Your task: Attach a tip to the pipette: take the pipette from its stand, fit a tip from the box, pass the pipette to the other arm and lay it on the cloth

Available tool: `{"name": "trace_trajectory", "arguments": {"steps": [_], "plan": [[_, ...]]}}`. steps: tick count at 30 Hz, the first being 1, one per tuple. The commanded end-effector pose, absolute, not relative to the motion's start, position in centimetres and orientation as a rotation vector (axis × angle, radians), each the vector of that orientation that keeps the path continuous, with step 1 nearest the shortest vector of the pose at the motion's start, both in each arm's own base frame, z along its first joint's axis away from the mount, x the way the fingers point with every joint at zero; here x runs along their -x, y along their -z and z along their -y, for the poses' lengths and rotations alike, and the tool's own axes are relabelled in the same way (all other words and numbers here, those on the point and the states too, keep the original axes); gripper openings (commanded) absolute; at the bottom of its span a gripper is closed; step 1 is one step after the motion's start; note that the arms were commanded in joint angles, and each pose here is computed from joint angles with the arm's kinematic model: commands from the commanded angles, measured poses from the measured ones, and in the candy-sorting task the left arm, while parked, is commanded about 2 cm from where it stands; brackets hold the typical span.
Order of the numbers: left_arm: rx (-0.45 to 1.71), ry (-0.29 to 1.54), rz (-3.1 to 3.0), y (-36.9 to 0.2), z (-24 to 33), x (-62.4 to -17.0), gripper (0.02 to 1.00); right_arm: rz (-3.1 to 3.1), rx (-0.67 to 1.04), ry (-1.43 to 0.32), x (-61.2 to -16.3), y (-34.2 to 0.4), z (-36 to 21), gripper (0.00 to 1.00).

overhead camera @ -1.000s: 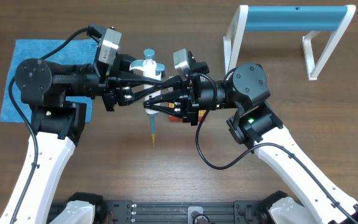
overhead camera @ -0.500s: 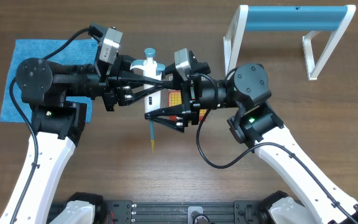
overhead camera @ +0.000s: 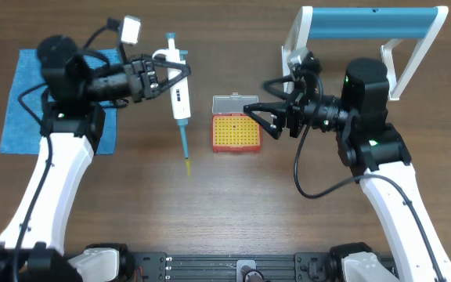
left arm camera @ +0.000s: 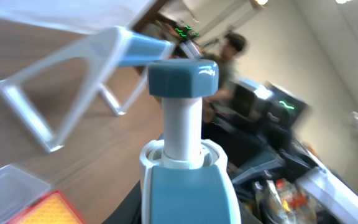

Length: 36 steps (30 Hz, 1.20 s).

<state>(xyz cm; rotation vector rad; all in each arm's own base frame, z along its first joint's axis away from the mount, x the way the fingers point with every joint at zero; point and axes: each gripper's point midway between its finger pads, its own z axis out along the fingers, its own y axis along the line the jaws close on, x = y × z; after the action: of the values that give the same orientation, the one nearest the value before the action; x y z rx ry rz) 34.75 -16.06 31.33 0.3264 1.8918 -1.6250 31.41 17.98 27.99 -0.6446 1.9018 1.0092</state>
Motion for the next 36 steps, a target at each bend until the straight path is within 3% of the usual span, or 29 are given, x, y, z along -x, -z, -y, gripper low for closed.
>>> {"name": "trace_trajectory", "arguments": {"steps": [1, 5, 12, 17, 24, 27, 30, 36], "plan": [[-0.068, 1.17, -2.061, -25.7, 12.9, -38.9, 0.027, -1.872, 0.517, -0.419, -34.3, -29.8, -11.9, 0.976], [0.072, 0.818, -2.256, -23.0, 9.2, -38.8, 0.025, -1.826, 0.419, -0.239, -33.8, -32.1, -9.1, 0.974], [0.171, 0.277, -2.455, -25.6, 2.3, -37.3, 0.027, -1.798, 0.27, 0.011, -32.3, -34.1, -4.6, 0.976], [0.24, 0.194, -2.514, -27.6, -2.2, -37.7, 0.027, -1.732, 0.18, 0.104, -29.5, -36.0, -2.4, 0.974], [0.202, 0.142, -2.647, -25.2, -5.6, -40.5, 0.027, -1.662, 0.055, 0.203, -22.9, -35.9, 0.9, 0.974], [0.188, 0.114, -2.691, -23.4, -6.5, -42.9, 0.027, -1.666, 0.008, 0.179, -19.1, -34.4, 1.6, 0.974], [0.208, 0.081, -2.721, -21.6, -7.6, -44.7, 0.027, -1.658, -0.142, 0.133, -16.4, -33.3, 3.0, 0.974], [0.212, -0.031, -2.814, -17.3, -9.8, -46.9, 0.025, -1.728, -0.202, 0.231, -11.8, -29.5, 5.2, 0.976]]}}
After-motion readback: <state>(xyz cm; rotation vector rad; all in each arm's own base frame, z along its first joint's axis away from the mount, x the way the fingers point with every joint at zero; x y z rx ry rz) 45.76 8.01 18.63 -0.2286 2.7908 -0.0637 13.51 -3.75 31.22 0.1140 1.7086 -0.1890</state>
